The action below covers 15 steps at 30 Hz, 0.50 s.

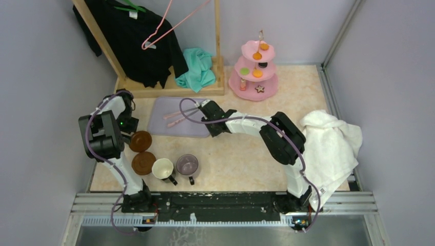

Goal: Serve the afternoon tea
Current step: Move the tray at the center of the board.

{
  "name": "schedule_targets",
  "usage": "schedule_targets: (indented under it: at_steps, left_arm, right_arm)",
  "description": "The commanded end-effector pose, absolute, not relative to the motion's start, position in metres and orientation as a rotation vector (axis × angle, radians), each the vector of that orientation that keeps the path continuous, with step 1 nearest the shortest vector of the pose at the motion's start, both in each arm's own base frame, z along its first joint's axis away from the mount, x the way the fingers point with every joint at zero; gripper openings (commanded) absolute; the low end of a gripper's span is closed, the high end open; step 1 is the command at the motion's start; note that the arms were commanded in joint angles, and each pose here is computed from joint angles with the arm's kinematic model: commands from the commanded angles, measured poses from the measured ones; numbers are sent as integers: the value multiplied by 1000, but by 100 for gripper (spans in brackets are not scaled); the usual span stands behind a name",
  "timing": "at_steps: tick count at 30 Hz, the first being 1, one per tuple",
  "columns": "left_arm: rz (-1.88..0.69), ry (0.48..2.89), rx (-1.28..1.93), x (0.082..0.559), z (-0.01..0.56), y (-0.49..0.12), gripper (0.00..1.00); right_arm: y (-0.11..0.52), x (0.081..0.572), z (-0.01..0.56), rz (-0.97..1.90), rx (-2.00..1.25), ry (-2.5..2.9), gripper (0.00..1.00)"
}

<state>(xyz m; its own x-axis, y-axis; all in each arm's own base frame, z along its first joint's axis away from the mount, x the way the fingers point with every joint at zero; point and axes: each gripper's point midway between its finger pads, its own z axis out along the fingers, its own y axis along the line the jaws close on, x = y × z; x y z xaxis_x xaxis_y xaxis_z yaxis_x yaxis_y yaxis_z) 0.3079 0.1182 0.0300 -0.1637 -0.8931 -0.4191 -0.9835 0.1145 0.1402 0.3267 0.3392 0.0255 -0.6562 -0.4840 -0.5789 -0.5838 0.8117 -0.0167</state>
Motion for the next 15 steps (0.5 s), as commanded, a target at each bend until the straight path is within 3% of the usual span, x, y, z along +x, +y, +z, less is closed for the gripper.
schedule_targets:
  at_steps: [1, 15]
  left_arm:
    - [570, 2203, -1867, 305, 27, 117, 76]
    - [617, 2280, -1819, 278, 20, 112, 74]
  right_arm:
    - [367, 338, 30, 354, -779, 2393, 23]
    - [405, 355, 35, 467, -793, 2363, 22]
